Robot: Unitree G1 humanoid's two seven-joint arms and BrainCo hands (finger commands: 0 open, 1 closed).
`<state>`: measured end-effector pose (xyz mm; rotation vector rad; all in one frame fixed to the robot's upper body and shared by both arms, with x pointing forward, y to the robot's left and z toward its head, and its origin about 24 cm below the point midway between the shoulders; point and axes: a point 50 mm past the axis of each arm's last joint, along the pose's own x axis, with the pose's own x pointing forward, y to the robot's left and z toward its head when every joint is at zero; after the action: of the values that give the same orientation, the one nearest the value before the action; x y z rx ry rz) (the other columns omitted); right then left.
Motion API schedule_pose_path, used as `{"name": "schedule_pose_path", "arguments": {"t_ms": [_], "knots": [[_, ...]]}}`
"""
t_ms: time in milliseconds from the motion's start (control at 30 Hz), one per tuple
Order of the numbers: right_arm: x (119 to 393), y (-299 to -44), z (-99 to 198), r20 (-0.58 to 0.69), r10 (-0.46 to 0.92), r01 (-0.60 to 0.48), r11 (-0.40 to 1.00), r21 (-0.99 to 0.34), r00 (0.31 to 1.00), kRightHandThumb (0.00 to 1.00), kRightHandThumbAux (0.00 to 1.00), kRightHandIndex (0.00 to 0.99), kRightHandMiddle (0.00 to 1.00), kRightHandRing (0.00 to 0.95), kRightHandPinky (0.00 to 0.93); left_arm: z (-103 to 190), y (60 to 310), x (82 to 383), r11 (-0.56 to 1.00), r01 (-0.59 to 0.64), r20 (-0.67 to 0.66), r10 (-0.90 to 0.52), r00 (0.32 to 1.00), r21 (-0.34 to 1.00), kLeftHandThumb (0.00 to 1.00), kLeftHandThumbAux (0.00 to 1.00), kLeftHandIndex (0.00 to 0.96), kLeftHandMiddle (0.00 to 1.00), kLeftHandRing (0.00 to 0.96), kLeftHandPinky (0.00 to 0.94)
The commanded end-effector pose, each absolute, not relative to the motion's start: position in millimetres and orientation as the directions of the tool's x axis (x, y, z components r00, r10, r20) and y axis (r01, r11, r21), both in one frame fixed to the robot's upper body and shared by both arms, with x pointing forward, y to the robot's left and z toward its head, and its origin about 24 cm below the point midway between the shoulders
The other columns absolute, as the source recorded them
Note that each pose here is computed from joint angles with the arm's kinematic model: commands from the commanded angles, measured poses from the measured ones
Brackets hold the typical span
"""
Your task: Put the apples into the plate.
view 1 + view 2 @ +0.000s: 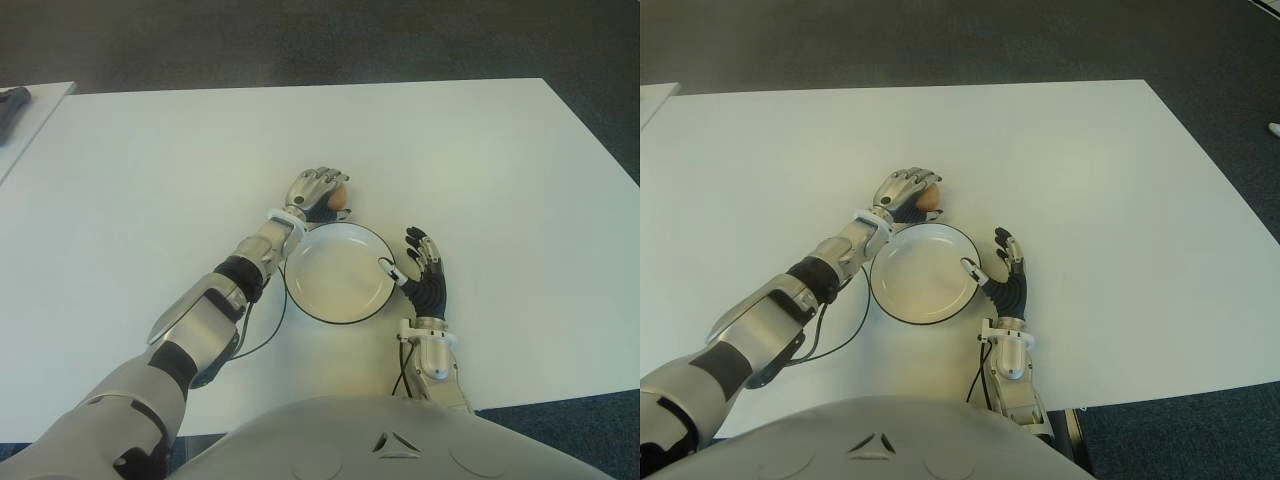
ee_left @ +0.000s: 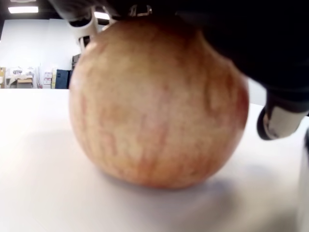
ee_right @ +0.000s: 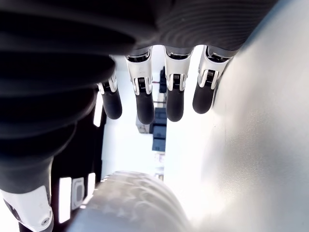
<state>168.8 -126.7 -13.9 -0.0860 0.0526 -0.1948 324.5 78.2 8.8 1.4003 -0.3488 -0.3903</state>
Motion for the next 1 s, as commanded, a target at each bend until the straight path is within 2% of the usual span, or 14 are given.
{"name": "schedule_pose_path", "arguments": {"t_ms": [33, 367, 1000], "knots": [[143.4, -117.6, -42.2, -0.247, -0.207, 0.196, 0.978, -0.067, 0.947, 0.418, 0.674, 0.149, 0.187, 0.145, 0.130, -7.0, 85.9, 316.0, 0.073, 0.079, -0.036, -0.464, 0.885, 0.994, 0.270, 0.473, 0.193, 0.209, 0.197, 0.243], [141.7, -119.9, -42.5, -0.253, -0.207, 0.197, 0.978, -0.068, 0.945, 0.431, 0.666, 0.146, 0.174, 0.130, 0.113, -13.6, 88.0, 316.3, 0.037, 0.081, -0.055, -0.453, 0.890, 0.996, 0.265, 0.525, 0.185, 0.214, 0.205, 0.240], [138.3, -122.5, -41.2, -0.250, -0.214, 0.202, 0.977, -0.073, 0.944, 0.413, 0.669, 0.139, 0.160, 0.131, 0.137, -26.8, 94.6, 313.8, -0.028, 0.145, -0.144, -0.402, 0.904, 0.989, 0.224, 0.547, 0.159, 0.191, 0.191, 0.232]]}}
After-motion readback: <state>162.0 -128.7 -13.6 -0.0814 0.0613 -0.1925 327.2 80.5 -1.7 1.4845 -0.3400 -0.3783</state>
